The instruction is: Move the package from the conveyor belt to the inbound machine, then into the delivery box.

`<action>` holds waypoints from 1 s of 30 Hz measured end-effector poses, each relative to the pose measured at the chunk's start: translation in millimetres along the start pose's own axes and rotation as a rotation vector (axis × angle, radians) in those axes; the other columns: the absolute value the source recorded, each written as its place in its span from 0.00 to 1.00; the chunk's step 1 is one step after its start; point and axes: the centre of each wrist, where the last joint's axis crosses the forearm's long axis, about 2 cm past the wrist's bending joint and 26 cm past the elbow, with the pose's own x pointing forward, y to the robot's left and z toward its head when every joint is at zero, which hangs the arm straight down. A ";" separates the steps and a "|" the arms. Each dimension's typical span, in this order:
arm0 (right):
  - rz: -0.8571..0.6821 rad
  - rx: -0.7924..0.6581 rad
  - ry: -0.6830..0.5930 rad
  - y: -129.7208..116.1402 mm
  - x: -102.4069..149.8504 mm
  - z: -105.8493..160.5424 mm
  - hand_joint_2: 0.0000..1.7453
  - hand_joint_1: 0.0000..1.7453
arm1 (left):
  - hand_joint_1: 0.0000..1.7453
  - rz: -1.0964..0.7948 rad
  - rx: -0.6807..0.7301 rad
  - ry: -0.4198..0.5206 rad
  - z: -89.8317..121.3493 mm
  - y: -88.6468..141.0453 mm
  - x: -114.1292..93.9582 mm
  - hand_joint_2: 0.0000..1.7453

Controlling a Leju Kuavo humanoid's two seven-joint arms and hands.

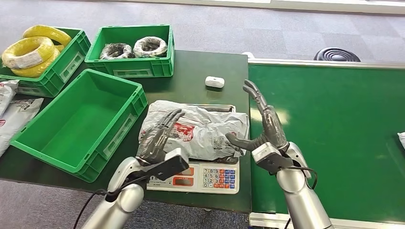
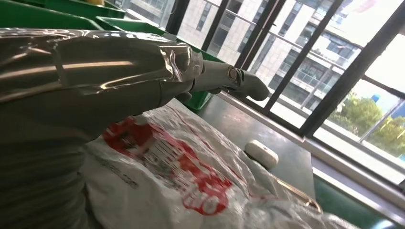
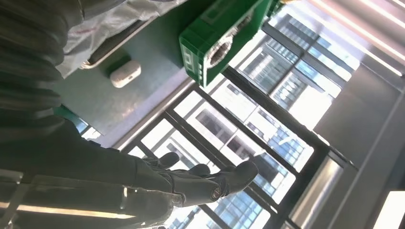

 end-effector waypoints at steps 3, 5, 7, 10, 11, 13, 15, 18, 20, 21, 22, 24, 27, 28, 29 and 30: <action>-0.002 -0.046 -0.032 -3.8 6.3 -1.7 1.00 0.00 | 0.00 -0.055 -0.078 -0.010 -20.6 -10.7 2.7 1.00; -0.002 -0.059 -0.041 -5.4 8.9 -1.7 1.00 0.00 | 0.00 -0.071 -0.107 -0.014 -27.8 -15.0 2.6 1.00; -0.001 -0.070 -0.047 -6.7 10.9 -1.5 1.00 0.00 | 0.00 -0.085 -0.131 -0.013 -31.9 -18.2 1.6 1.00; -0.003 -0.097 -0.066 -8.8 14.8 -3.1 1.00 0.00 | 0.00 -0.101 -0.190 -0.015 -38.7 -23.7 1.8 1.00; -0.004 -0.109 -0.074 -9.5 17.1 -4.6 1.00 0.00 | 0.00 -0.102 -0.218 -0.022 -42.0 -26.2 2.7 1.00; -0.004 -0.133 -0.087 -11.5 22.9 -8.9 1.00 0.00 | 0.00 -0.100 -0.273 -0.044 -49.4 -33.5 7.5 1.00; -0.002 -0.155 -0.098 -14.3 28.7 -13.2 1.00 0.00 | 0.22 -0.116 -0.306 -0.063 -57.8 -41.1 16.3 1.00; 0.006 -0.182 -0.128 -18.7 36.1 -19.0 1.00 0.00 | 0.93 -0.205 -0.328 -0.049 -70.7 -49.4 29.7 1.00; 0.010 -0.198 -0.149 -21.4 40.5 -22.0 1.00 0.00 | 1.00 -0.280 -0.348 -0.027 -78.4 -53.0 35.8 1.00; 0.013 -0.205 -0.159 -22.6 42.5 -23.4 1.00 0.00 | 1.00 -0.313 -0.363 -0.016 -81.7 -54.3 37.6 1.00; 0.015 -0.211 -0.168 -23.7 44.4 -24.6 1.00 0.00 | 1.00 -0.342 -0.380 -0.006 -84.2 -55.8 38.9 1.00; 0.018 -0.221 -0.180 -25.4 47.4 -26.4 1.00 0.00 | 1.00 -0.386 -0.406 0.012 -87.3 -58.4 39.5 1.00; 0.023 -0.235 -0.187 -27.0 49.8 -26.4 1.00 0.00 | 1.00 -0.431 -0.398 0.032 -90.5 -58.6 36.9 1.00; 0.026 -0.241 -0.186 -27.7 50.1 -25.6 1.00 0.00 | 1.00 -0.440 -0.379 0.035 -92.3 -56.6 35.8 1.00; 0.029 -0.247 -0.184 -28.3 50.2 -24.7 1.00 0.00 | 1.00 -0.446 -0.354 0.038 -94.3 -53.5 34.6 1.00; 0.033 -0.254 -0.182 -29.0 50.3 -23.5 1.00 0.00 | 1.00 -0.448 -0.324 0.039 -96.7 -49.5 33.7 1.00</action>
